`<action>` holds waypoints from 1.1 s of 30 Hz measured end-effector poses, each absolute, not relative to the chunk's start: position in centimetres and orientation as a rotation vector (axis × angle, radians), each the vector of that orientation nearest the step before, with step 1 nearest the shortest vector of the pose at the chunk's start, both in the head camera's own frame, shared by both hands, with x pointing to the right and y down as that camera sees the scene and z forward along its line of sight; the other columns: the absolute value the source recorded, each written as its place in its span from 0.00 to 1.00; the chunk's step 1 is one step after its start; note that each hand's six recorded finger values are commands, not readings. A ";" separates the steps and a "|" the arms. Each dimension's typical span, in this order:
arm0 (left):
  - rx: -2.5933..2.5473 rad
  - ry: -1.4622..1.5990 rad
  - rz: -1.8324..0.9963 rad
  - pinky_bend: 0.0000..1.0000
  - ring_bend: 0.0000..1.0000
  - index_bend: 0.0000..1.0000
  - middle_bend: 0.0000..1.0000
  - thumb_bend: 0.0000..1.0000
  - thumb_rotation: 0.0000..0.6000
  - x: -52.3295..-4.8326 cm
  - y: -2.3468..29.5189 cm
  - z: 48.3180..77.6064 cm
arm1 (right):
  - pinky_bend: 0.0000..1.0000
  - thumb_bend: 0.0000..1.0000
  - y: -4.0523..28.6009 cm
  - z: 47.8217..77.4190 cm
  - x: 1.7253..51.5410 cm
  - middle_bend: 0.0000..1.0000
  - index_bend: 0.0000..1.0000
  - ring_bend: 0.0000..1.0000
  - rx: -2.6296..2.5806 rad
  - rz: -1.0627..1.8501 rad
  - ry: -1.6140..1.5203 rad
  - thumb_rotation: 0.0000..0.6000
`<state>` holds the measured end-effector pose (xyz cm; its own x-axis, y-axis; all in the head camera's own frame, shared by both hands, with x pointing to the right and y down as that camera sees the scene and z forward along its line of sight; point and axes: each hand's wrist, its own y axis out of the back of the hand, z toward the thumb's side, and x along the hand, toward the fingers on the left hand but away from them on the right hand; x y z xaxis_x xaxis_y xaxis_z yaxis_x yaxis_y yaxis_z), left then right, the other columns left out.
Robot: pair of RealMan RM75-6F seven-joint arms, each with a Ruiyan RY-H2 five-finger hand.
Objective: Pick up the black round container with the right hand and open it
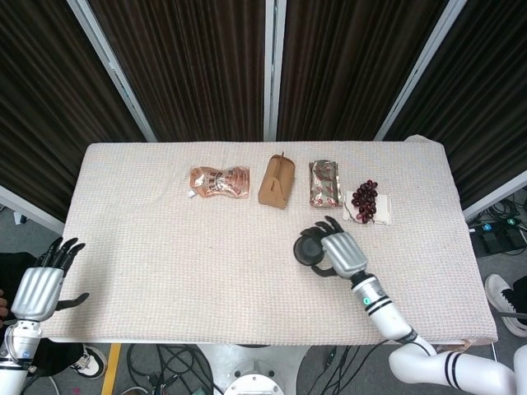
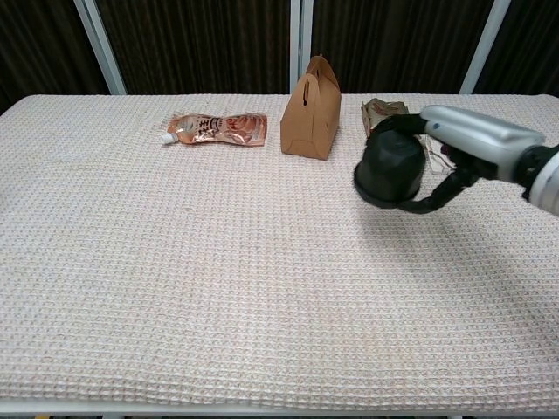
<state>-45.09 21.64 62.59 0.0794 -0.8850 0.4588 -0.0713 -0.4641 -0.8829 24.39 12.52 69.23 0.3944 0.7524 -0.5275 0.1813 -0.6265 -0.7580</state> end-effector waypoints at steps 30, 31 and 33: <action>-1.676 0.931 -1.436 0.22 0.00 0.13 0.07 0.02 1.00 -43.6 21.4 63.3 | 0.00 0.19 15.4 73.4 31.6 0.47 0.39 0.12 -2.008 1.373 -0.798 1.00; -1.675 0.930 -1.437 0.22 0.00 0.13 0.07 0.02 1.00 -43.7 21.5 63.3 | 0.00 0.18 15.3 73.5 31.5 0.47 0.39 0.12 -2.011 1.377 -0.798 1.00; -1.674 0.931 -1.438 0.22 0.00 0.13 0.07 0.02 1.00 -43.7 21.5 63.2 | 0.00 0.14 15.3 73.7 31.4 0.45 0.36 0.11 -2.014 1.380 -0.795 1.00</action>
